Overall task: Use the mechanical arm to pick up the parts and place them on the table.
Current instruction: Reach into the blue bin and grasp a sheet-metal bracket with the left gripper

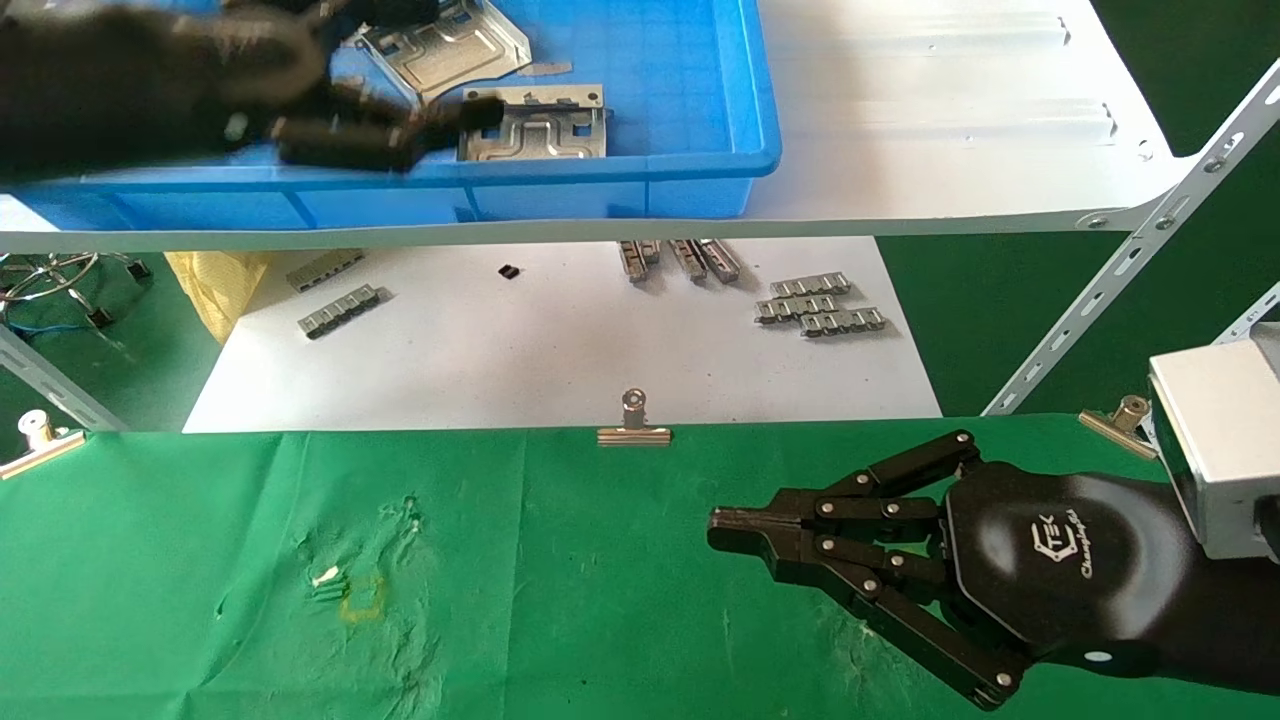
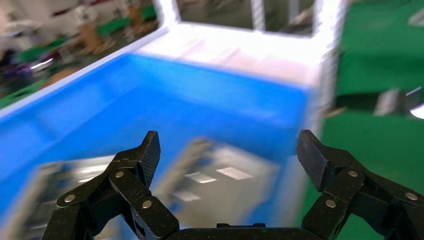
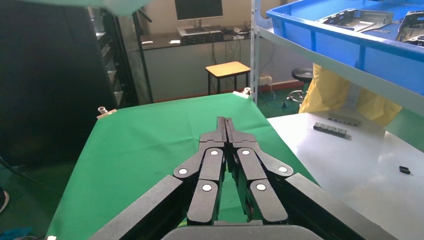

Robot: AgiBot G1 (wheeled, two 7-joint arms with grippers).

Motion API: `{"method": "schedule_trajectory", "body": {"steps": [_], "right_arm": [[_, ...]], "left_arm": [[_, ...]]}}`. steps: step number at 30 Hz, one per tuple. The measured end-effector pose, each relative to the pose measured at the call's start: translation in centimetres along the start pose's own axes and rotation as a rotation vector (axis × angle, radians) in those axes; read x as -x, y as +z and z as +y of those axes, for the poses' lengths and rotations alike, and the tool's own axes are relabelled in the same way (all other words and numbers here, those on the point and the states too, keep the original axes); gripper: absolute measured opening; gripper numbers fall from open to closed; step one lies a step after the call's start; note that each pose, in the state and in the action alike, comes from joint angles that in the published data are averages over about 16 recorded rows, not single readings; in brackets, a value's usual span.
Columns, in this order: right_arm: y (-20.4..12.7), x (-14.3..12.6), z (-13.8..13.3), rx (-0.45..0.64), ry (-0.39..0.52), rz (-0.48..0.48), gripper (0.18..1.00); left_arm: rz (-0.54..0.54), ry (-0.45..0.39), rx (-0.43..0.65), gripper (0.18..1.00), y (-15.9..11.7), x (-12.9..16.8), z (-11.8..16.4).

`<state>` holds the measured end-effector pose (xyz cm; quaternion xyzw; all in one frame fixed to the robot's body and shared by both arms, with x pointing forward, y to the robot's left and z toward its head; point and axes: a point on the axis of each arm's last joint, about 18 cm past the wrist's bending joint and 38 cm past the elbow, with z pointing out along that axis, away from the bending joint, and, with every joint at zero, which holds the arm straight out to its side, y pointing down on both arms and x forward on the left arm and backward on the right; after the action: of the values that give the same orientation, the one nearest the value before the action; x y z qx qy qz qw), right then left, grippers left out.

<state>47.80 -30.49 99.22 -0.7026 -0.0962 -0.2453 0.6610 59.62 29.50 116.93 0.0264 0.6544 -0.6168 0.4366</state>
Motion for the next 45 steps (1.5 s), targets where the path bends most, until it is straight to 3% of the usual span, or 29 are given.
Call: {"method": "schedule_trajectory", "body": {"steps": [8, 18, 34, 45], "right_arm": [[0.0, 0.0, 0.0, 0.000, 0.000, 0.000, 0.192], [0.0, 0.0, 0.0, 0.000, 0.000, 0.000, 0.192], [0.0, 0.0, 0.0, 0.000, 0.000, 0.000, 0.244], [0.0, 0.0, 0.0, 0.000, 0.000, 0.000, 0.409]], "left_arm": [[-0.207, 0.029, 0.130, 1.001, 4.6, 5.8, -0.9], [-0.376, 0.062, 0.253, 1.001, 8.0, 8.7, -0.8], [-0.461, 0.024, 0.349, 0.962, 8.0, 9.8, 0.3], [-0.495, -0.020, 0.350, 0.829, 7.2, 10.3, 0.9]]}}
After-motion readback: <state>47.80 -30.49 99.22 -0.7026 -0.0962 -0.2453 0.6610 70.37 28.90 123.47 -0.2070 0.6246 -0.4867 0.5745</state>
